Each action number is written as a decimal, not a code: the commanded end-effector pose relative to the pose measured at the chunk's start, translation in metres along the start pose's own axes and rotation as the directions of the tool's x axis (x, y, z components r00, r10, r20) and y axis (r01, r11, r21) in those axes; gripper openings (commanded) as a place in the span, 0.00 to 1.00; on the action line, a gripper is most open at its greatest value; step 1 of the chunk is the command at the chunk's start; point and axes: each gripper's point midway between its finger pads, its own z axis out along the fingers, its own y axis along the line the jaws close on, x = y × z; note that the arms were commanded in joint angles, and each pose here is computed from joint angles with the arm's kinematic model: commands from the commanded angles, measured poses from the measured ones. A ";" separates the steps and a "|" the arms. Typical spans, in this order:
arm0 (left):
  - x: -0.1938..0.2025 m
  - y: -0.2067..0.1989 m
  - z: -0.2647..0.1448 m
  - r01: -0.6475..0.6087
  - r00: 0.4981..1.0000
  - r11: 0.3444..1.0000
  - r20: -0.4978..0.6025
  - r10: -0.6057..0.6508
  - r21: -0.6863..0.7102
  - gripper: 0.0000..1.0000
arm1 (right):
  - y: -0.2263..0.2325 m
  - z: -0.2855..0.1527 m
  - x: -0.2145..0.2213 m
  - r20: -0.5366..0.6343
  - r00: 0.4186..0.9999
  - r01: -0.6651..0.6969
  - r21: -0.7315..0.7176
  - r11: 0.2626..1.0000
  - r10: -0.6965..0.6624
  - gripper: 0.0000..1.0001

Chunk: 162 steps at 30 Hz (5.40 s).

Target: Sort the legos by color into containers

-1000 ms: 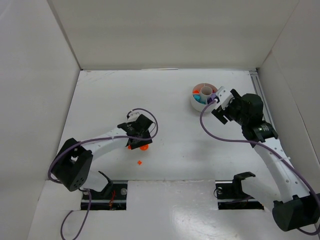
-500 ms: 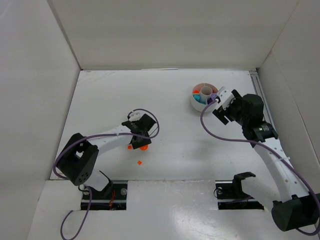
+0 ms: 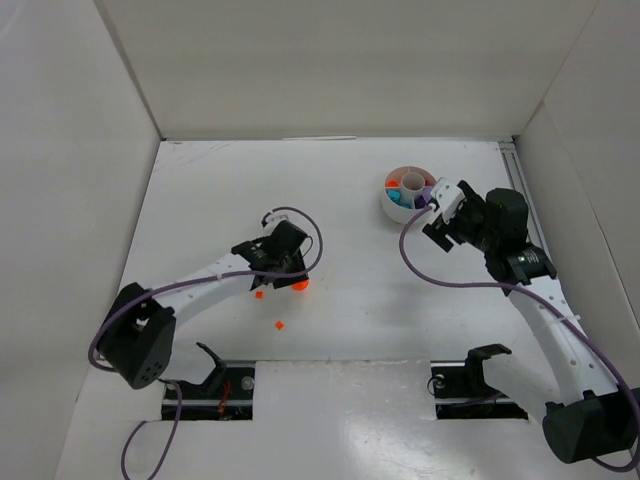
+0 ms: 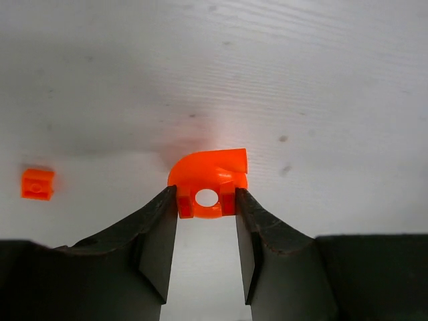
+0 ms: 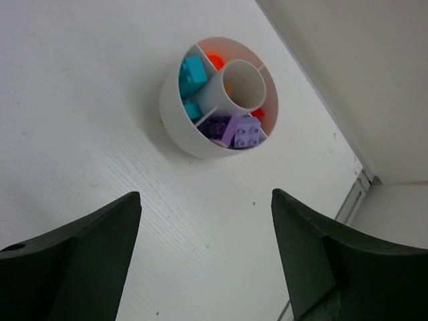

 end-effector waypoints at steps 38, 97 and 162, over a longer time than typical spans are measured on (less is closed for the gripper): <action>0.044 -0.138 -0.210 -0.560 0.695 -0.155 0.563 0.448 0.814 0.27 | 0.225 -0.067 -0.151 0.801 0.567 0.749 -0.403 0.526 -0.194 0.51; -0.069 0.053 -0.044 0.224 0.964 0.919 0.068 -0.259 0.325 1.00 | -0.081 0.222 -0.049 0.051 0.810 0.587 -0.049 0.808 -0.585 0.00; 0.003 0.110 0.010 0.268 0.963 0.937 0.051 -0.264 -0.225 0.35 | -0.067 0.002 -0.065 0.108 0.980 0.148 0.186 0.971 -0.170 0.36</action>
